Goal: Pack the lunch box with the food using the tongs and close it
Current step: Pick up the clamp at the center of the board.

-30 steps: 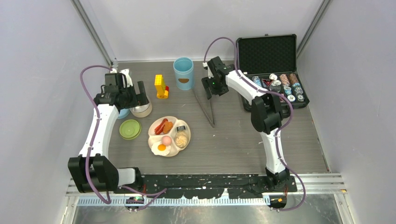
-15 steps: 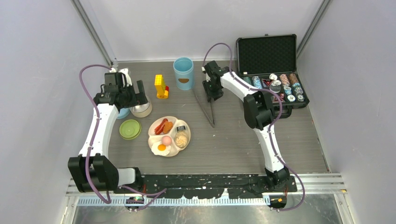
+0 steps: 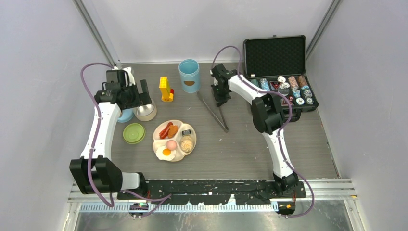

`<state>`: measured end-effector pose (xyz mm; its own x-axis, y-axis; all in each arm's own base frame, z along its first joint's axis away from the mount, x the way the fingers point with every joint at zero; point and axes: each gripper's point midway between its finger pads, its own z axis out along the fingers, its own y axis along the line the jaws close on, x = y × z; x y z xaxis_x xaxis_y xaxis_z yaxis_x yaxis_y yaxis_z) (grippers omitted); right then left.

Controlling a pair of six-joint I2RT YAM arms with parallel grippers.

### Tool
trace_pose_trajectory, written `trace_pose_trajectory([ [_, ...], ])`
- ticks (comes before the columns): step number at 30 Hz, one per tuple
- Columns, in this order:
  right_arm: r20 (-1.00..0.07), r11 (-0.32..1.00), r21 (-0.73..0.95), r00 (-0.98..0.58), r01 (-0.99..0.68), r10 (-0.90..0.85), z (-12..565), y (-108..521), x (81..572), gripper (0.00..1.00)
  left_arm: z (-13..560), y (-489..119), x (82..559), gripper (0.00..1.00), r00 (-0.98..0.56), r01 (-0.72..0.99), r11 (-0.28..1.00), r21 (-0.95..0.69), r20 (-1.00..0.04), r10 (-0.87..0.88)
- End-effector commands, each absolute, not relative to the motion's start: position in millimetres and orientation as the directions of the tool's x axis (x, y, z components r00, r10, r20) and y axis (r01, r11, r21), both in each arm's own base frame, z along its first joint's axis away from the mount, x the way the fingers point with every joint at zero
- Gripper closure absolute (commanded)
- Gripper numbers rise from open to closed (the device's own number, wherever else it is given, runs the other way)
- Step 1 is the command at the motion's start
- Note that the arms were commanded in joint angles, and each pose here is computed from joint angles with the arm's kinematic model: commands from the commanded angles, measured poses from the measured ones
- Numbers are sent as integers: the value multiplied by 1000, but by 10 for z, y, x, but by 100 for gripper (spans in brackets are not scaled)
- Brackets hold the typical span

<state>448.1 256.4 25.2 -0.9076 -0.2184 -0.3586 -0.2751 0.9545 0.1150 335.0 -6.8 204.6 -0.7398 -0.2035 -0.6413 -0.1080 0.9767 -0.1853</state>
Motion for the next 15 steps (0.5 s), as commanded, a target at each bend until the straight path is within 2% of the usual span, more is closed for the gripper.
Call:
trace_pose_trajectory([
  [1,-433,944,207,-890,-255,-145,927,2511,4444,99,2372,-155,3409,0,-712,-44,975,-220,-678,-185],
  [3,-462,925,284,-881,-252,-98,1181,2491,4456,99,2498,-218,3422,0,-692,-11,969,-245,-698,-184],
  [6,-537,855,449,-843,-257,28,1749,2519,4520,100,2764,-433,3423,0,-636,135,946,-296,-758,-147],
  [11,-664,702,592,-733,-396,147,2747,2663,4520,99,3304,-713,3411,0,-505,319,883,-343,-850,-147],
  [15,-710,541,675,-640,-502,293,3612,2833,4467,100,3715,-1098,3305,0,-518,478,733,-485,-829,-211],
])
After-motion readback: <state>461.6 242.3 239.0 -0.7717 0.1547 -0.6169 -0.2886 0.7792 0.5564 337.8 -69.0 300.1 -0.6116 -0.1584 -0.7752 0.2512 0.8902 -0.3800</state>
